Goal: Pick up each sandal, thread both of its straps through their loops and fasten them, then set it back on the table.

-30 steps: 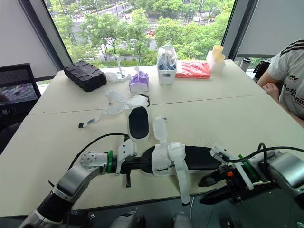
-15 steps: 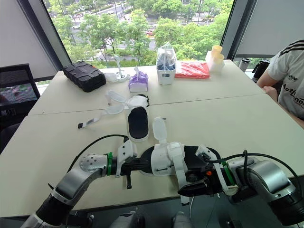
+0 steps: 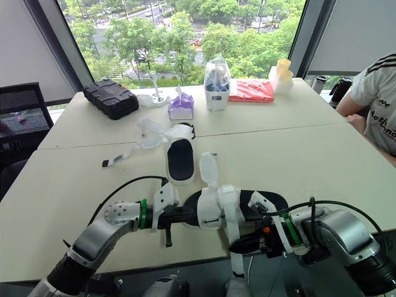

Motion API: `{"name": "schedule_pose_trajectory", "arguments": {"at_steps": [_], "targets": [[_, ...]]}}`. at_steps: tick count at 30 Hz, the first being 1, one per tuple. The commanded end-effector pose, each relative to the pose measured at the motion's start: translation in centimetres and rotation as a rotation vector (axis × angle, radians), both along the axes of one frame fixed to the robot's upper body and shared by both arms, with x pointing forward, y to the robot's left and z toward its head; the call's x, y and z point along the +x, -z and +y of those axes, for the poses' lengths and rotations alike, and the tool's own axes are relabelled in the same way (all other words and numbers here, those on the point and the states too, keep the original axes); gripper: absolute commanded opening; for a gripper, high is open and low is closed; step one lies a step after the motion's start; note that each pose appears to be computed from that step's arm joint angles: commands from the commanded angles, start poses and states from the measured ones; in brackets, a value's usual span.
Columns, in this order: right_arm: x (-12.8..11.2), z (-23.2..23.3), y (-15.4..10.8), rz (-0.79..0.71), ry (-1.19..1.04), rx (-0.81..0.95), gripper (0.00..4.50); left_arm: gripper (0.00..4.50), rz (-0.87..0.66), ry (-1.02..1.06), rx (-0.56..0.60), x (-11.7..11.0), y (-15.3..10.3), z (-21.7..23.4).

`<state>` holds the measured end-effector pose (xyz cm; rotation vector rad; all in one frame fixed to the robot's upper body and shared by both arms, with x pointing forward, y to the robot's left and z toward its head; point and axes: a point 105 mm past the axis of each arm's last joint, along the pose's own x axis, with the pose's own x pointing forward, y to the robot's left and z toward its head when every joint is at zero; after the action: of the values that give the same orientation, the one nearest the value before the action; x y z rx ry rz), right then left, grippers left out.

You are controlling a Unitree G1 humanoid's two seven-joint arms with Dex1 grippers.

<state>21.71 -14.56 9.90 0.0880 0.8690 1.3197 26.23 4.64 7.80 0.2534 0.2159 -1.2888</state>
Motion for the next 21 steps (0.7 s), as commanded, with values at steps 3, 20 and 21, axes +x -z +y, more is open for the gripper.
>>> {"name": "schedule_pose_trajectory", "arguments": {"at_steps": [3, 20, 21], "targets": [[4.1, 0.8, -9.0, -0.140, -0.014, 0.129, 0.09, 0.00, 0.044, 0.004, 0.021, -0.6, 1.2, -0.2], [10.6, 1.6, -7.0, 0.081, 0.001, -0.018, 0.09, 0.00, 0.034, -0.024, 0.009, -0.5, 1.0, -0.2], [10.7, 1.4, -6.7, 0.070, -0.003, -0.039, 0.09, 0.00, 0.034, -0.025, 0.008, -0.5, 0.9, -0.2]]}}
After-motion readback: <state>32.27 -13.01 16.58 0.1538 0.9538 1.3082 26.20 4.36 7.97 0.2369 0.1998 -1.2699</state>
